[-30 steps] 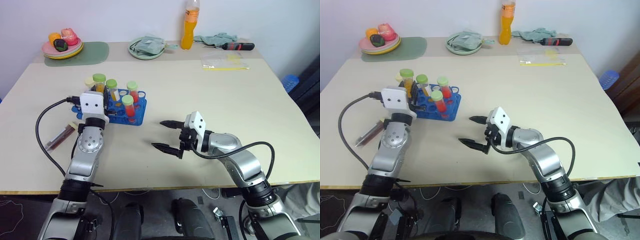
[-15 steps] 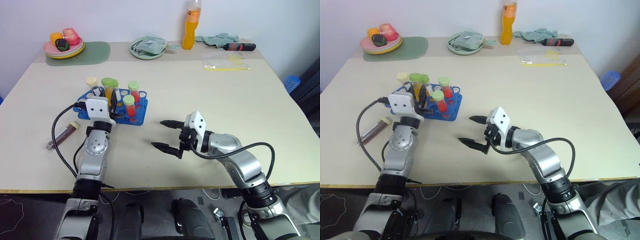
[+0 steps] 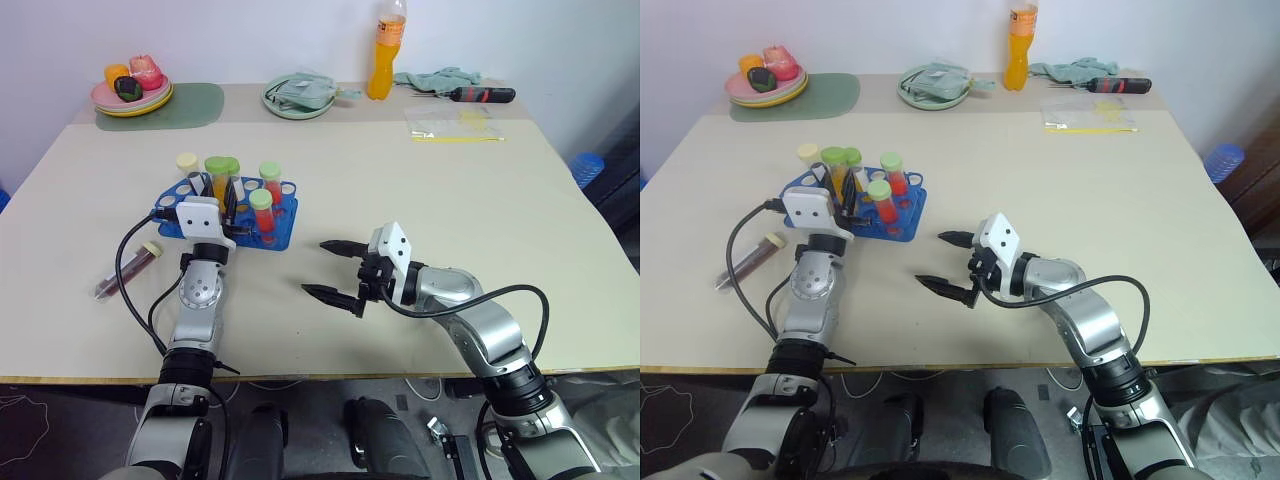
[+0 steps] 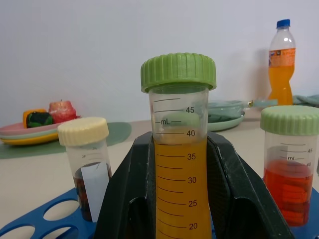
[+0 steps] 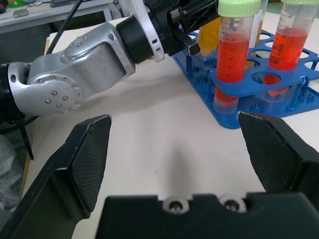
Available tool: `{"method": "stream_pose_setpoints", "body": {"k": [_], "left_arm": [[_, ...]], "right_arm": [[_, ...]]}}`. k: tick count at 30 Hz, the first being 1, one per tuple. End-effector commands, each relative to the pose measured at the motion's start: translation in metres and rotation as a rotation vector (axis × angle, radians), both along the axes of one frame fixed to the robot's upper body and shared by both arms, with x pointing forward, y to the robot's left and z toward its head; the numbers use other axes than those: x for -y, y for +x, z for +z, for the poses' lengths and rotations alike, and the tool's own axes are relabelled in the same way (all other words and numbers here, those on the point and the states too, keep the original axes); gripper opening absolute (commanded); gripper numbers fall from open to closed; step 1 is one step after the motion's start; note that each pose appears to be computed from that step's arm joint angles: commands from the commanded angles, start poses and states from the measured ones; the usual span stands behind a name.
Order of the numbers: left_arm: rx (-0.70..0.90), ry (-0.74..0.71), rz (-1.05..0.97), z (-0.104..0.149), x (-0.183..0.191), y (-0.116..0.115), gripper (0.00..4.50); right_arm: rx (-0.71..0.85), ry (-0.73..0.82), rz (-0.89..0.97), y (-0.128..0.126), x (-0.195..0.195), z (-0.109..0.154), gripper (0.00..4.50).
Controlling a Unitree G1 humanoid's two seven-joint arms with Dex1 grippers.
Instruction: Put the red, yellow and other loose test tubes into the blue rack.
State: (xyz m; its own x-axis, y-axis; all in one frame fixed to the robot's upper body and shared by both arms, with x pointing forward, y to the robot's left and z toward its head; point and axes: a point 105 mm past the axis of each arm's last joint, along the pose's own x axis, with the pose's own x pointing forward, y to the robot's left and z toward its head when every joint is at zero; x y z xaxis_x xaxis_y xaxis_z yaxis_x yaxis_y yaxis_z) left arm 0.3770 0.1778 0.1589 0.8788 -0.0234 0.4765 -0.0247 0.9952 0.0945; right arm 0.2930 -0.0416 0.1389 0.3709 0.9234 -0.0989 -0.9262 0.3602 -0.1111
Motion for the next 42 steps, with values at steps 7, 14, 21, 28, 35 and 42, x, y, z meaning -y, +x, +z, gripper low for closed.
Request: {"method": "stream_pose_setpoints", "body": {"k": [7, 14, 21, 28, 35, 42], "left_arm": [[0.031, -0.022, -0.002, 0.003, -0.005, -0.007, 2.72], [0.107, -0.061, 0.044, 0.045, -0.044, -0.045, 3.74], [0.08, -0.058, 0.101, 0.103, -0.096, -0.091, 4.01], [-0.514, 0.06, 0.119, 0.07, -0.141, -0.097, 4.47], [-1.133, 0.127, 0.019, 0.026, -0.164, -0.108, 4.47], [-1.294, 0.336, -0.028, 0.015, -0.178, -0.087, 4.47]], "right_arm": [[0.055, 0.038, 0.023, -0.005, -0.004, 0.018, 4.5], [0.053, 0.047, 0.023, -0.006, -0.005, 0.019, 4.5], [0.04, 0.054, 0.026, -0.007, -0.004, 0.018, 4.5], [0.021, 0.061, 0.056, -0.008, -0.008, 0.016, 4.5], [0.028, 0.058, 0.087, -0.007, -0.014, 0.017, 4.5], [0.052, 0.051, 0.069, -0.005, -0.012, 0.017, 4.5]]}}
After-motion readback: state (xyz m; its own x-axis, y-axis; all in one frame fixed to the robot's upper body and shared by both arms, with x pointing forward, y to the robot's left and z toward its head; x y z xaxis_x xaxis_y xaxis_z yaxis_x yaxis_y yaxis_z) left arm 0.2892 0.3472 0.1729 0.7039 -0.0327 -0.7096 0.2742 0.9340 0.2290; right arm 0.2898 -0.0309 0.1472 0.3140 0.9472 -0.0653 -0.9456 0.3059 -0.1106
